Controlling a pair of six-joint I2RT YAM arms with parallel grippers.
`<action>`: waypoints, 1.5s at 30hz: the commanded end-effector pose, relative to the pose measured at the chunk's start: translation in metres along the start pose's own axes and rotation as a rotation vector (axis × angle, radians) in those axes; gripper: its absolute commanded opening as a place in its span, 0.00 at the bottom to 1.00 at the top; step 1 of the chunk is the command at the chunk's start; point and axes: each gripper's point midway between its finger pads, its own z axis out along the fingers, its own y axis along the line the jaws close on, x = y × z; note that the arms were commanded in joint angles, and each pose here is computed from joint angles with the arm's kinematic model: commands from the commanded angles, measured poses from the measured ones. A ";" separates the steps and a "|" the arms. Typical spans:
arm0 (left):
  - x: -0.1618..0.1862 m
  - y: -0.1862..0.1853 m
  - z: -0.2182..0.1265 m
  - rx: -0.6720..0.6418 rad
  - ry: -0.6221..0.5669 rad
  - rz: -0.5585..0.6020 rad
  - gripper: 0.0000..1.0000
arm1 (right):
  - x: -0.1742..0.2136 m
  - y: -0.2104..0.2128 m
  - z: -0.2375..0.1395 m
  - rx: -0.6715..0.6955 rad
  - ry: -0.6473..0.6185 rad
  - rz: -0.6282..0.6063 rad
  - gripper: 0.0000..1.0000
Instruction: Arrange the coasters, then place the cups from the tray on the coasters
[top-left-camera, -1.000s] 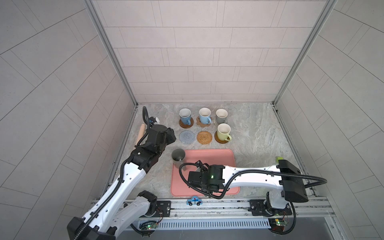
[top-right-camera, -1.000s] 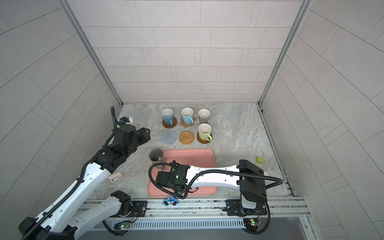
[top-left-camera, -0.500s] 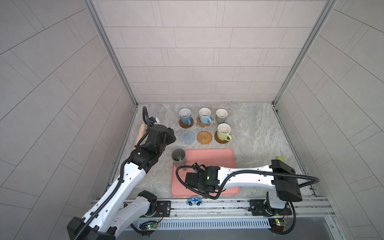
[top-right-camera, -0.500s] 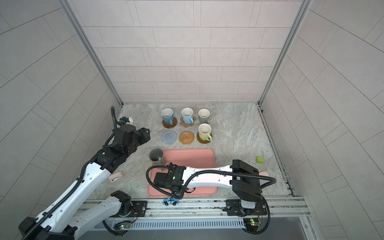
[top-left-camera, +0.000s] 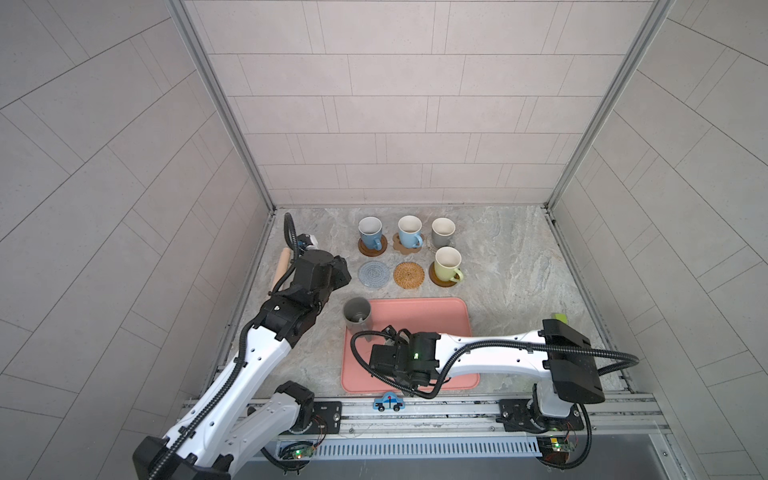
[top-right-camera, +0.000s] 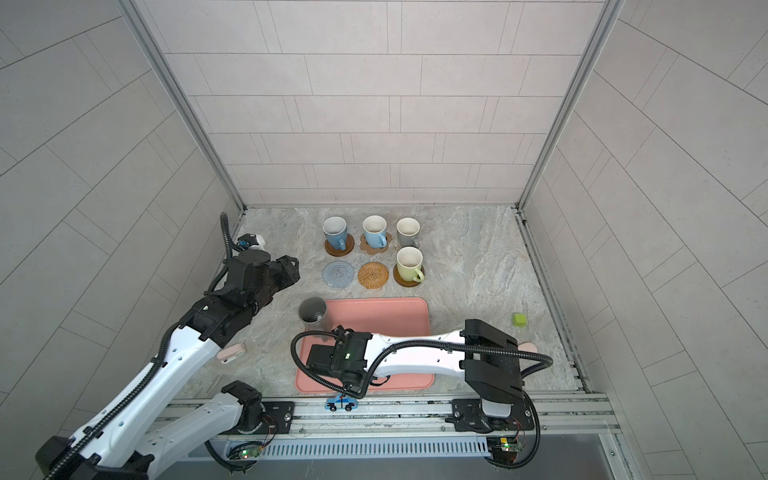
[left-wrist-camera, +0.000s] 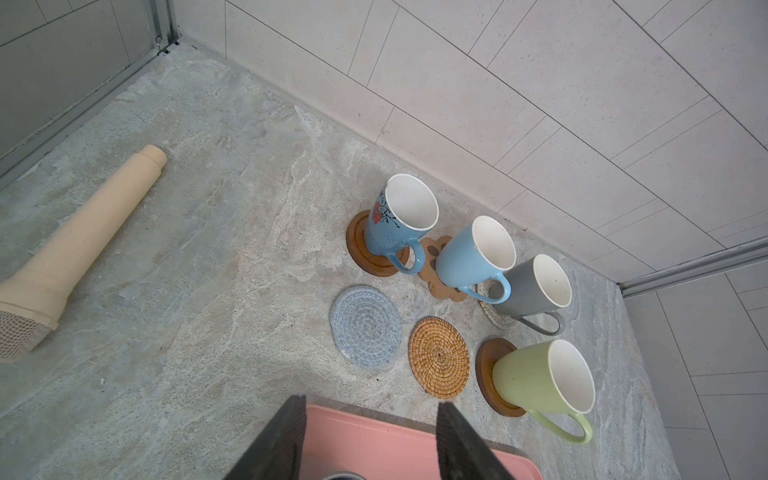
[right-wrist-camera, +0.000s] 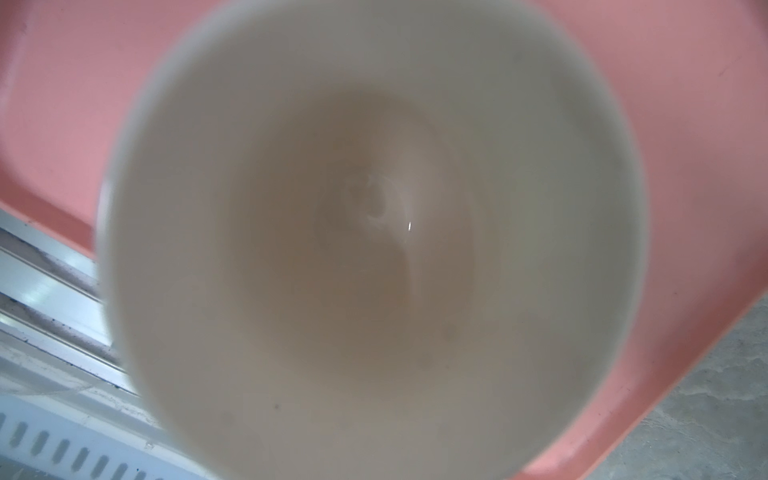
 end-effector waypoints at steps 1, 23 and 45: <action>-0.006 0.006 -0.005 -0.021 -0.029 -0.003 0.57 | 0.000 -0.006 -0.003 0.022 -0.016 0.006 0.11; -0.006 0.007 -0.005 -0.026 -0.029 -0.003 0.57 | -0.018 -0.021 -0.028 0.005 -0.087 0.026 0.09; -0.006 0.010 -0.010 -0.031 -0.032 -0.003 0.57 | -0.086 -0.087 -0.042 -0.010 -0.123 0.101 0.09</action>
